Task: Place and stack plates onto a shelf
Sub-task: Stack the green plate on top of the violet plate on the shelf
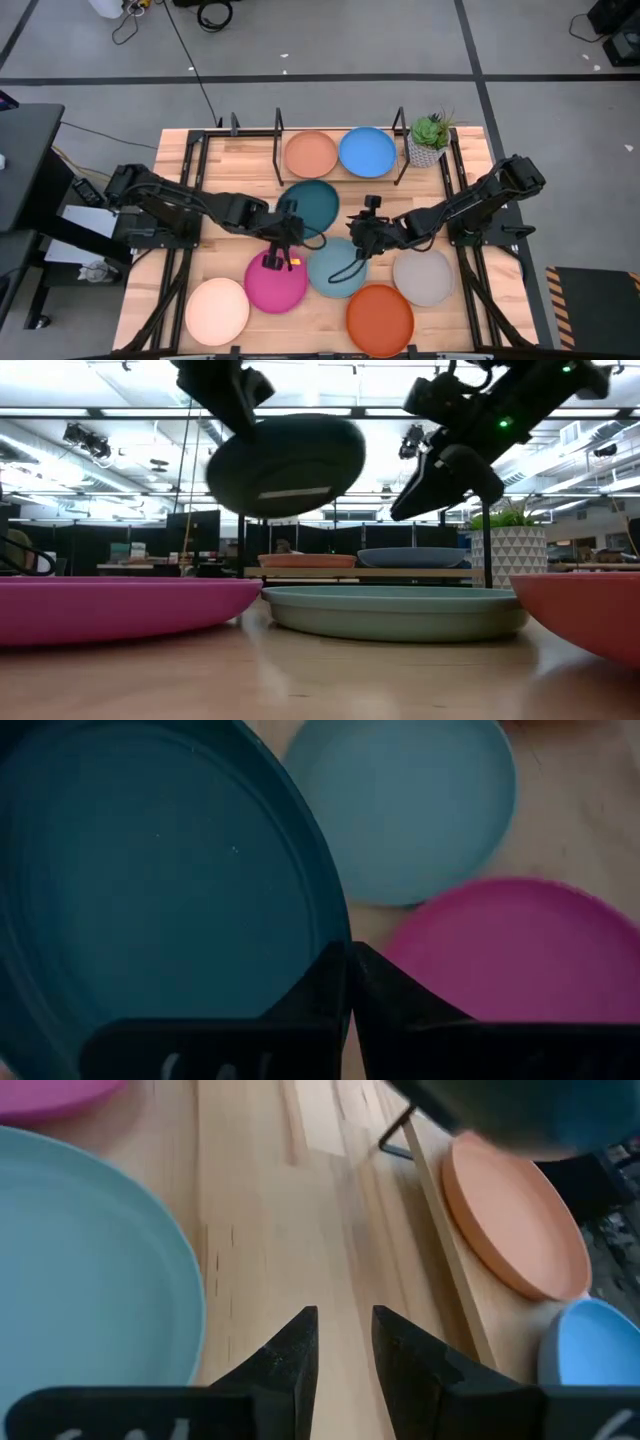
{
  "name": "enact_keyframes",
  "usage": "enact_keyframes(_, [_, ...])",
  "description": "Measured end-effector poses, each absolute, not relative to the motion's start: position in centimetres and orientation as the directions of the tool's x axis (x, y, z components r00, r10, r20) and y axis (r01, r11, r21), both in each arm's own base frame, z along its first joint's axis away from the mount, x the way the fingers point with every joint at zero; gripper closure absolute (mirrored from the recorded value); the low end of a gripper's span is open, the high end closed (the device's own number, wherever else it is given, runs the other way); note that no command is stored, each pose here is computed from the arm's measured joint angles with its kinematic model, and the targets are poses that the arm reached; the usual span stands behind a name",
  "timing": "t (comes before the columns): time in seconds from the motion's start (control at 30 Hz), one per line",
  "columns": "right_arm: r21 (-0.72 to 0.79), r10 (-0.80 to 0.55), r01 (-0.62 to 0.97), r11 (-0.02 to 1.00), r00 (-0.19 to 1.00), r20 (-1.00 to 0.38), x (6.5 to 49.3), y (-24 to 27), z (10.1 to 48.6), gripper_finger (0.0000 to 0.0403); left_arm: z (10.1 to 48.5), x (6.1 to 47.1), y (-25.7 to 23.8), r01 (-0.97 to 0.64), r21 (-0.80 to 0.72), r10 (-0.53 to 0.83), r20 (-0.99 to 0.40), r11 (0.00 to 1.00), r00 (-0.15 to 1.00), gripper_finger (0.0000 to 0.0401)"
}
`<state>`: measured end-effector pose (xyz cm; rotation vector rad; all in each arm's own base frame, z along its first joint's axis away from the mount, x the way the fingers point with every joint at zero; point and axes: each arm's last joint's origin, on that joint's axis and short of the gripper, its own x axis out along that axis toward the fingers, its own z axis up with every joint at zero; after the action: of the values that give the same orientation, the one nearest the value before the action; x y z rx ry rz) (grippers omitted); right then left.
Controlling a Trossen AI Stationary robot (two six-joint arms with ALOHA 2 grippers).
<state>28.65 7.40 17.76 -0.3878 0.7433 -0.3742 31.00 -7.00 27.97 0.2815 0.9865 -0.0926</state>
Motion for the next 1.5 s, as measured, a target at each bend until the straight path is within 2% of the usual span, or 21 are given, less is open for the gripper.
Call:
enact_keyframes(0.2, [-0.463,-0.486,0.227,0.857,0.655,-0.579,27.7,8.6,17.5,0.0309,28.1,32.5,-3.8,0.215,0.271,0.088,-0.788,0.938,0.61,0.0386])
enact_keyframes(0.27, [-0.47,-0.488,0.223,0.854,0.656,-0.576,27.4,9.0,17.6,0.0309,27.9,32.9,-2.8,0.218,0.269,0.085,-0.789,0.938,0.609,0.0386])
enact_keyframes(0.37, [-0.533,-0.506,0.192,0.824,0.672,-0.541,27.1,9.4,18.2,0.0308,27.2,32.7,-1.7,0.23,0.264,0.1,-0.831,0.937,0.547,0.0386])
enact_keyframes(0.5, [-0.638,-0.553,0.167,0.751,0.687,-0.471,26.6,9.8,19.3,0.0302,26.8,32.3,-0.8,0.257,0.271,0.115,-0.862,0.928,0.493,0.0386])
enact_keyframes(0.6, [-0.733,-0.578,0.121,0.669,0.704,-0.412,26.6,10.2,19.9,0.0292,26.9,32.4,-0.7,0.303,0.302,0.118,-0.857,0.904,0.502,0.0386])
enact_keyframes(0.83, [-0.869,-0.626,0.051,0.492,0.714,-0.312,27.2,10.4,21.2,0.0232,26.8,32.2,-0.8,0.466,0.367,0.113,-0.866,0.805,0.486,0.0386])
enact_keyframes(0.97, [-0.849,-0.553,-0.007,0.528,0.756,-0.35,28.4,10.4,22.9,0.0218,26.7,32.1,-0.8,0.535,0.393,0.116,-0.871,0.748,0.478,0.0386])
enact_keyframes(1.17, [-0.773,-0.427,-0.138,0.619,0.768,-0.478,29.7,8.9,24.4,0.0235,26.7,32.1,-0.8,0.567,0.403,0.115,-0.873,0.718,0.474,0.0386])
enact_keyframes(1.33, [-0.721,-0.376,-0.187,0.668,0.751,-0.543,30.2,7.5,24.5,0.0248,26.7,32.1,-1.3,0.604,0.413,0.109,-0.874,0.681,0.474,0.0386])
enact_keyframes(1.5, [-0.71,-0.364,-0.232,0.665,0.729,-0.579,30.2,6.6,24.2,0.0257,26.8,32.2,-1.9,0.658,0.445,0.101,-0.865,0.608,0.492,0.0386])
